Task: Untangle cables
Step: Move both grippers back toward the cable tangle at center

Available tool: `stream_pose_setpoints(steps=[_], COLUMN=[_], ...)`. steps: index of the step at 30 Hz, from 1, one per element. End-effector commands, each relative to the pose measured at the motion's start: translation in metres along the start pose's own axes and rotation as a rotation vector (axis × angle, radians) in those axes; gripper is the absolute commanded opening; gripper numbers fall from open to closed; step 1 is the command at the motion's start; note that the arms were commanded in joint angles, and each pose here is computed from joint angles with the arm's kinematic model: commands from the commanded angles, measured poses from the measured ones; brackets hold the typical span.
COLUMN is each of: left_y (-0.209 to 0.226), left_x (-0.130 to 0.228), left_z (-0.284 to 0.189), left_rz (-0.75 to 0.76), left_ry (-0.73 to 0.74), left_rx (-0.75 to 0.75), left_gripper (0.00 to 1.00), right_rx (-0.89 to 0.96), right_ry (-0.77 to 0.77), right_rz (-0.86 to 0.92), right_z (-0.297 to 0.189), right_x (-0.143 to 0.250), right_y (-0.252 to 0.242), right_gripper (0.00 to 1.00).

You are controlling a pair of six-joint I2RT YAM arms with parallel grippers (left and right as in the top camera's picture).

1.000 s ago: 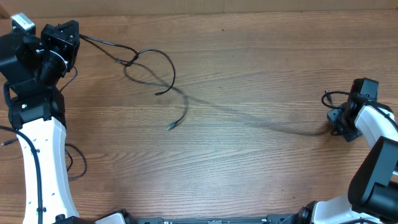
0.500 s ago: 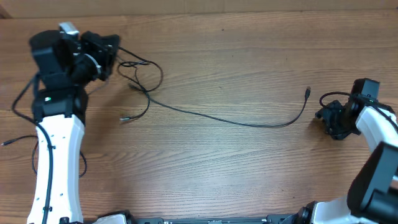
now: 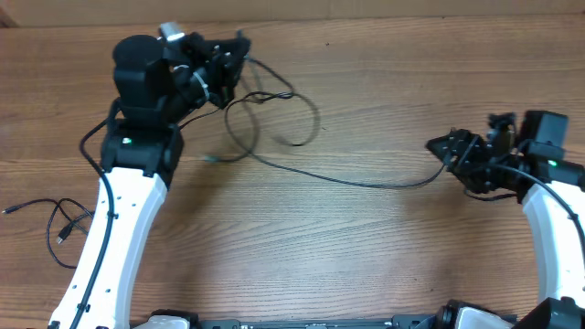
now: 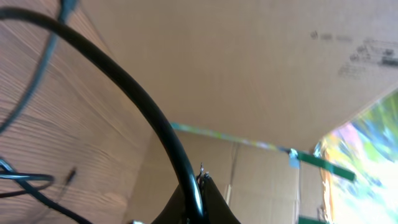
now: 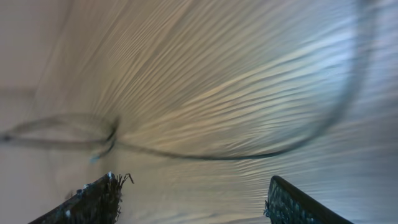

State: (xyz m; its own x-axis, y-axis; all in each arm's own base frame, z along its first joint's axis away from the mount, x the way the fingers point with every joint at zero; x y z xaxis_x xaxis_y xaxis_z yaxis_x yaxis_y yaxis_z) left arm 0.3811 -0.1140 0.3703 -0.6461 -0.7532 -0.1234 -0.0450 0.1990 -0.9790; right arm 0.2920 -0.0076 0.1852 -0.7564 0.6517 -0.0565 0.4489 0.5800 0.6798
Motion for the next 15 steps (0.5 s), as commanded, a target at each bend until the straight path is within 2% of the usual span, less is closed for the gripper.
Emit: stream_pose_setpoints(steps=[1, 8, 15], left_y=[-0.021, -0.02, -0.019], left_x=[0.011, 0.01, 0.01], left_z=[-0.004, -0.004, -0.004], left_rz=[-0.006, 0.035, 0.02], left_ry=[0.023, 0.021, 0.022], left_rx=[0.062, 0.058, 0.051], left_gripper=[0.04, 0.04, 0.04], right_rx=[-0.097, -0.155, -0.29], right_ry=[0.098, 0.24, 0.256], right_rz=[-0.164, -0.375, -0.623], right_z=[0.01, 0.034, 0.051], right_x=[0.023, 0.071, 0.106], right_y=[0.028, 0.064, 0.109], right_gripper=[0.73, 0.73, 0.72])
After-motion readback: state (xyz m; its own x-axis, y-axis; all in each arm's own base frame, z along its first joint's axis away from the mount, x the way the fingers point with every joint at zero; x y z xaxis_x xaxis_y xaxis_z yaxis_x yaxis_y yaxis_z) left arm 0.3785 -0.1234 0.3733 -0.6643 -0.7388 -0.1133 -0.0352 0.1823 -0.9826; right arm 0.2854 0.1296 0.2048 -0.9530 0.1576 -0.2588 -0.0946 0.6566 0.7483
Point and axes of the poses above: each gripper's point midway between its finger pads, its own z axis out along the fingers, its own y axis along the line the jaws close on, x = y × z, the point moved 6 cm from there along -z, back along the fingers, and after that the axes turned 13 degrees about z, right-handed, at the moved point
